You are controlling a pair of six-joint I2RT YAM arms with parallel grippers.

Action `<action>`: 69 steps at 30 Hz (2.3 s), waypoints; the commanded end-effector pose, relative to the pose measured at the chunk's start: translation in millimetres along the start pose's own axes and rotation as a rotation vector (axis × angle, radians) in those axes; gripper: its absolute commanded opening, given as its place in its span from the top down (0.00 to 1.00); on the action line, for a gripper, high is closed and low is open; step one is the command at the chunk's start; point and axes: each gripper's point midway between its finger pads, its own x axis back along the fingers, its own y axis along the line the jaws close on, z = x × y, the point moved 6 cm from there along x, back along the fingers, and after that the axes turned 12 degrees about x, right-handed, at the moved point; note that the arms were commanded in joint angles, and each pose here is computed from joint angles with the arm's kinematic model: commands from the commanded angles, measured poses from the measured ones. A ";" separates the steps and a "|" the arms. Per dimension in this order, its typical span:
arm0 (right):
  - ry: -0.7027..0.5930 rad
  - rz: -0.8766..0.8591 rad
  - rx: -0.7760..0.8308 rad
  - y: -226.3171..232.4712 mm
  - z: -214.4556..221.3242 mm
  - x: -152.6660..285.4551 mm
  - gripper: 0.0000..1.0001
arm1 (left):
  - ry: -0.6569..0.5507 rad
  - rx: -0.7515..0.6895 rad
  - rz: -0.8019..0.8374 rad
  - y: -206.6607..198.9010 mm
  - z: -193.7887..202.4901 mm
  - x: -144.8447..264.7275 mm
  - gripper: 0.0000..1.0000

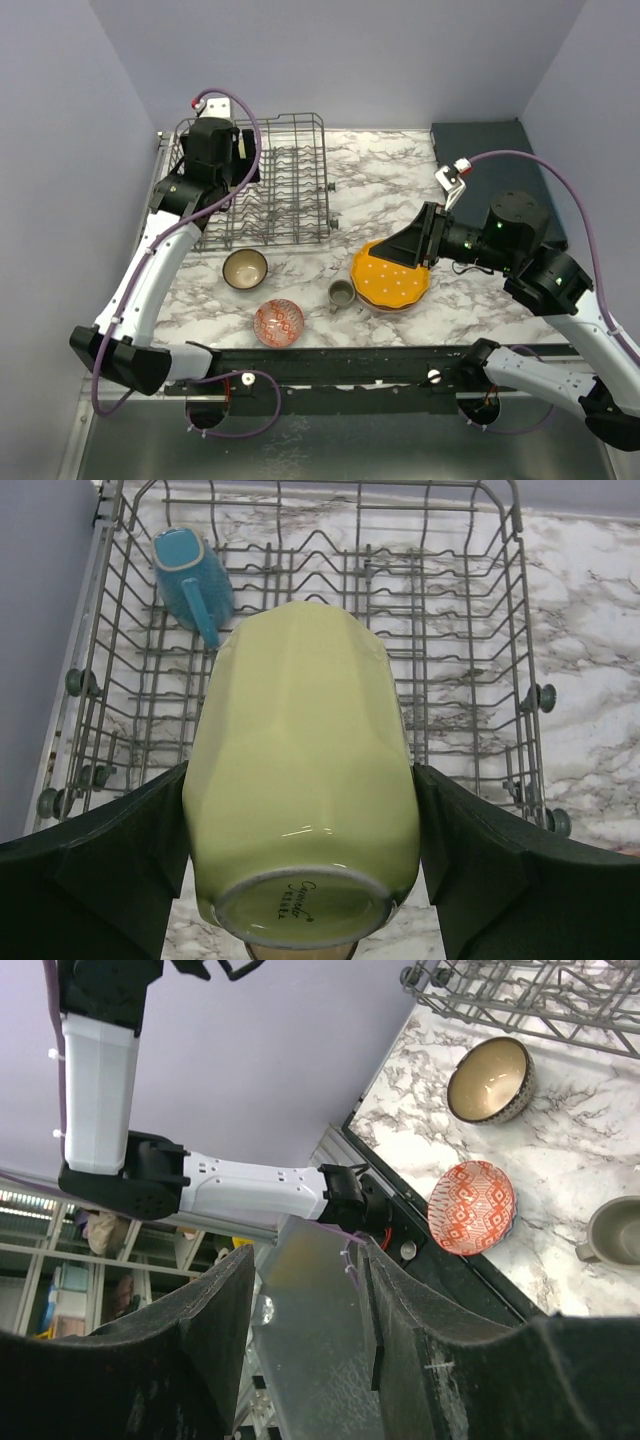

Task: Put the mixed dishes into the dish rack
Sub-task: Turn the cup upside down in the dish rack.

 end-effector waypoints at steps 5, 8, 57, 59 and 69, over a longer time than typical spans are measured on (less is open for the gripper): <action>0.011 0.033 -0.003 -6.4 5.8 -0.3 0.49 | 0.028 0.239 -0.157 40.6 -16.9 -34.2 1.00; 0.021 0.039 -0.009 -9.3 7.8 -3.5 0.49 | 0.054 0.319 -0.210 63.4 -15.9 -48.0 1.00; 0.098 0.091 -0.046 -34.3 27.8 -24.6 0.49 | 0.420 0.678 -0.523 163.9 63.2 -237.4 1.00; 0.095 0.093 -0.046 -35.0 28.0 -24.5 0.49 | 0.436 0.683 -0.523 164.9 66.7 -239.8 1.00; 0.100 0.099 -0.047 -36.8 29.0 -26.2 0.48 | 0.481 0.659 -0.511 165.4 72.8 -239.4 0.72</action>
